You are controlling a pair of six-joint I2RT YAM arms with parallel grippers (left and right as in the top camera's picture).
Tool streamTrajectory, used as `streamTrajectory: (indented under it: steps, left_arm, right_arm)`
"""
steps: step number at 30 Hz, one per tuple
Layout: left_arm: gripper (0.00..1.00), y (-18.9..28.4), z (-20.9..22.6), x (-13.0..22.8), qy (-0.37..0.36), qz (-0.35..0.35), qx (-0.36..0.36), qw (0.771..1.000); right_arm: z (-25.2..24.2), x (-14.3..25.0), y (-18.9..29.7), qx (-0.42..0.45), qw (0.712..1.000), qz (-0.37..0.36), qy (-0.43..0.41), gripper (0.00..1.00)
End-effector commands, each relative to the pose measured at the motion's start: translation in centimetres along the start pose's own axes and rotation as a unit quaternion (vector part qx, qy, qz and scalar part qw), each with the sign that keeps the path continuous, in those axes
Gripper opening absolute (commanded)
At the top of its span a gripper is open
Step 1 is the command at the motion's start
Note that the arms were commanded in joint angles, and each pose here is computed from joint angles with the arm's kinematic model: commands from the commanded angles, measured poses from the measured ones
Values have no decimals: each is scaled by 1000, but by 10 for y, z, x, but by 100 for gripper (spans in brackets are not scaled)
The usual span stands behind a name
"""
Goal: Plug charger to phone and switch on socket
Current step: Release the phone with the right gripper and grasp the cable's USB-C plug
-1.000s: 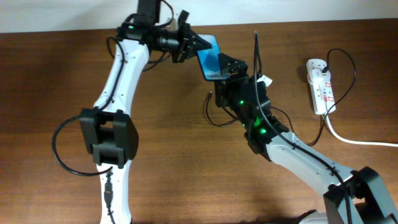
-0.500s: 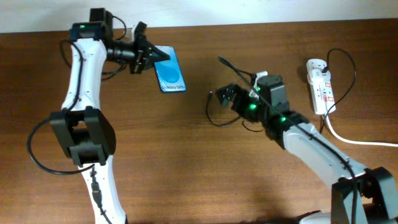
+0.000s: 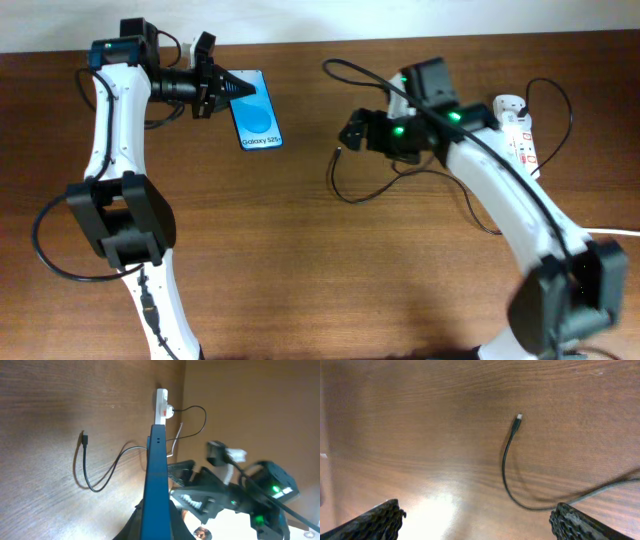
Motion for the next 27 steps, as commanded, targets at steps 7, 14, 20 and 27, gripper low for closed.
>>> streamTrajectory:
  steps: [7,14,20,27]
  left_arm:
    - [0,3,-10,-1,-16,-5,15,1000]
    - [0,3,-2,-1,-15,-2,-12,1000]
    - [0,3,-2,-1,-15,-3,-12,1000]
    - [0,3,-2,-1,-15,-3,-12,1000]
  right_arm:
    - [-30,0,-101,26,997,75,-8,91]
    - [-34,-1,-129,53,997,48,-8,33]
    - [-44,1,-153,74,996,43,-35,23]
    - [-54,4,-170,81,993,47,-67,22]
Point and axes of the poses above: each gripper's point midway between its finger pads, its own y axis back along the fingers, its own z axis along the line the jaws close on, x = y × z, the point moved 2 cm from there along y, back along the fingers, and after that the axes turned 10 degrees about -y, right-handed, at the moved point
